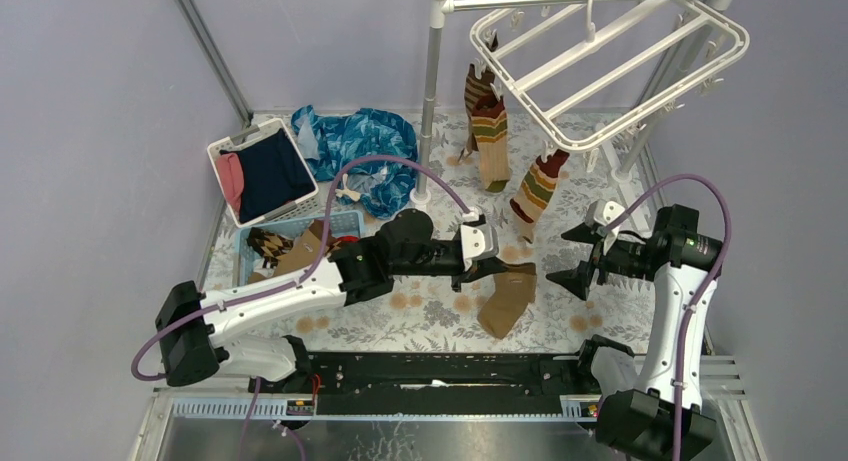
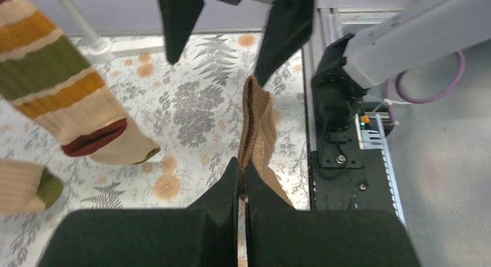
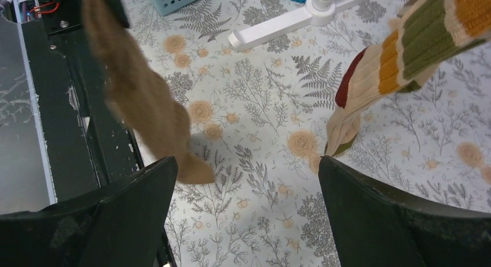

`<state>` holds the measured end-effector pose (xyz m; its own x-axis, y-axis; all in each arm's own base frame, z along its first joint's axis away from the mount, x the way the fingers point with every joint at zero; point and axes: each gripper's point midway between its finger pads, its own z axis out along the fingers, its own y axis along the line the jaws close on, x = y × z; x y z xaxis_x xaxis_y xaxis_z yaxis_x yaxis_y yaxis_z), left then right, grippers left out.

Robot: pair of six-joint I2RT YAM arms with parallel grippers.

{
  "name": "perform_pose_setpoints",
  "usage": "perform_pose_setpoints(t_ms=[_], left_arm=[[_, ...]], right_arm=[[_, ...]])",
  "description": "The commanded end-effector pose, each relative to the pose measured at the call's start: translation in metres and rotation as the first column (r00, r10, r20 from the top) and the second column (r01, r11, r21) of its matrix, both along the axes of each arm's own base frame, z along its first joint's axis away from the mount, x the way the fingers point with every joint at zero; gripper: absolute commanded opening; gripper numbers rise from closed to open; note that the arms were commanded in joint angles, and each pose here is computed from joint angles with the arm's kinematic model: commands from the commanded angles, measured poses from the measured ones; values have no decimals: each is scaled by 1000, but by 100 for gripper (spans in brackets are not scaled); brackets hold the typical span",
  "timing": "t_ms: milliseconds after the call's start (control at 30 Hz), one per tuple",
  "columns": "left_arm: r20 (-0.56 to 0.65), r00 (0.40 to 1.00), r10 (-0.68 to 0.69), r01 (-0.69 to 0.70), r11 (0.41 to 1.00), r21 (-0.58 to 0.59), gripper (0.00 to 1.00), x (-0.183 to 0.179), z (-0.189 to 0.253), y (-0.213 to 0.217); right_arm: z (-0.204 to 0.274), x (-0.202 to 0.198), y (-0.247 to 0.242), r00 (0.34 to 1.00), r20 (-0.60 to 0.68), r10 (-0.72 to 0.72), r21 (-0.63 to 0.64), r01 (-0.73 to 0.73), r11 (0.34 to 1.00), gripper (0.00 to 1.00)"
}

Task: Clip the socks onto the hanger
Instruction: Rotate the hanger at the clothesline.

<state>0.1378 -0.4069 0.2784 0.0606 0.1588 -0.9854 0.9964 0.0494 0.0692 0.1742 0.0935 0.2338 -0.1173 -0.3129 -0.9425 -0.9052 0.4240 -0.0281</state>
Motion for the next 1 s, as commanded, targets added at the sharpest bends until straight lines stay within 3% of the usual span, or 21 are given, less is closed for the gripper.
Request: perform_pose_setpoints(t_ms=[0, 200, 467, 967], left_arm=[[-48, 986, 157, -156, 988, 19, 0, 26, -3, 1], [-73, 979, 190, -191, 982, 0, 0, 32, -2, -2], [-93, 987, 129, -132, 991, -28, 0, 25, 5, -13], [-153, 984, 87, -104, 989, -105, 0, 18, 16, -21]], right_arm=[[10, -16, 13, 996, 60, 61, 35, -63, 997, 100], [19, -25, 32, 989, 73, 125, 131, -134, 982, 100], [28, -20, 40, 983, 97, 154, 208, -172, 963, 95], [20, -23, 58, 961, 33, 275, 254, -274, 927, 46]])
